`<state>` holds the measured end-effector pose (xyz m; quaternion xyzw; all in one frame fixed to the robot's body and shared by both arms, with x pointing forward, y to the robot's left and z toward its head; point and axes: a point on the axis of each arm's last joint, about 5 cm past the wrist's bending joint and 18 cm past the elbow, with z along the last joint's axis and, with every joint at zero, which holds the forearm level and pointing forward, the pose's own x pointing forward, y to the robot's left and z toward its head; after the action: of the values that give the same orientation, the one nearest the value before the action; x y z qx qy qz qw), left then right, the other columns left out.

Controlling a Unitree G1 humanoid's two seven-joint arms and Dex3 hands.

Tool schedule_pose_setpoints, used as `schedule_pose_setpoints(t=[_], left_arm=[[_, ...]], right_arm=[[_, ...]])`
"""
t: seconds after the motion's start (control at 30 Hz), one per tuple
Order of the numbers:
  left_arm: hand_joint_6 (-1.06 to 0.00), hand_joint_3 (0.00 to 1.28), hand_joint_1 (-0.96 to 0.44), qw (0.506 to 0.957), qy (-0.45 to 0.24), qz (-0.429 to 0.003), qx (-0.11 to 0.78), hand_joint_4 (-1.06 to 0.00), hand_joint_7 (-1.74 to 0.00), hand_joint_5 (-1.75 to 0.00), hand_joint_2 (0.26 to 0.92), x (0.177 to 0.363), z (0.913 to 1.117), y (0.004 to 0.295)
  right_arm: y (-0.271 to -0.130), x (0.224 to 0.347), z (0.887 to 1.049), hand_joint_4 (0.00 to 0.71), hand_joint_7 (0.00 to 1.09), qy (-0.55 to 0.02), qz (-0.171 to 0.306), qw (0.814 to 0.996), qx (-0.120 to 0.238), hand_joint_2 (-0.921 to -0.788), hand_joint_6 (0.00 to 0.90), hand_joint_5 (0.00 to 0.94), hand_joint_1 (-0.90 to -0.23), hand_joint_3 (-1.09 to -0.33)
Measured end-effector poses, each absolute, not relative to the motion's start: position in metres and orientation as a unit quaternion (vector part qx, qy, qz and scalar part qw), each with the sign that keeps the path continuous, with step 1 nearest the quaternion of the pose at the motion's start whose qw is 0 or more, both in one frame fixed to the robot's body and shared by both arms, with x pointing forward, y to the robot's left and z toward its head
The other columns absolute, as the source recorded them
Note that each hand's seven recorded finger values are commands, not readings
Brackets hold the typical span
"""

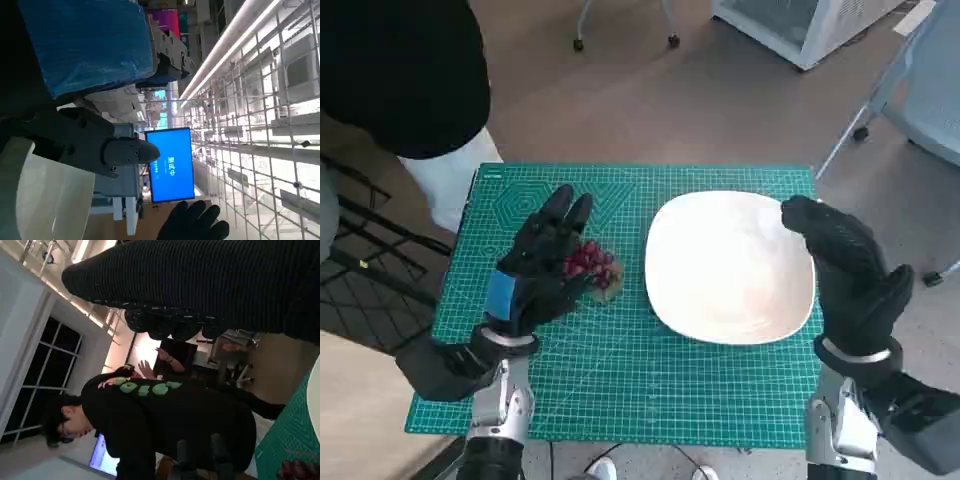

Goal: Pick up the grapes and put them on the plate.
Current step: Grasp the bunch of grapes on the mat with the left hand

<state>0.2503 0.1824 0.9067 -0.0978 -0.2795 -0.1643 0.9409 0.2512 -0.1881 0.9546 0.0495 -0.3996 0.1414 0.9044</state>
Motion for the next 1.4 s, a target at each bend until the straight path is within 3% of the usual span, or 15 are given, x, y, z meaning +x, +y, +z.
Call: schedule_pose_setpoints(t=[1.4], left_arm=[[-0.38,0.36,-0.2,0.943,-0.272,-0.166,-0.099,-0.28,0.0,0.0,0.921,0.2497,0.9057,0.1832]], right_arm=[[-0.1899,0.2518,0.9519,0.36,0.28,-0.398,0.14,0.905,0.046,-0.921,0.214,0.001,-0.453,-0.538]])
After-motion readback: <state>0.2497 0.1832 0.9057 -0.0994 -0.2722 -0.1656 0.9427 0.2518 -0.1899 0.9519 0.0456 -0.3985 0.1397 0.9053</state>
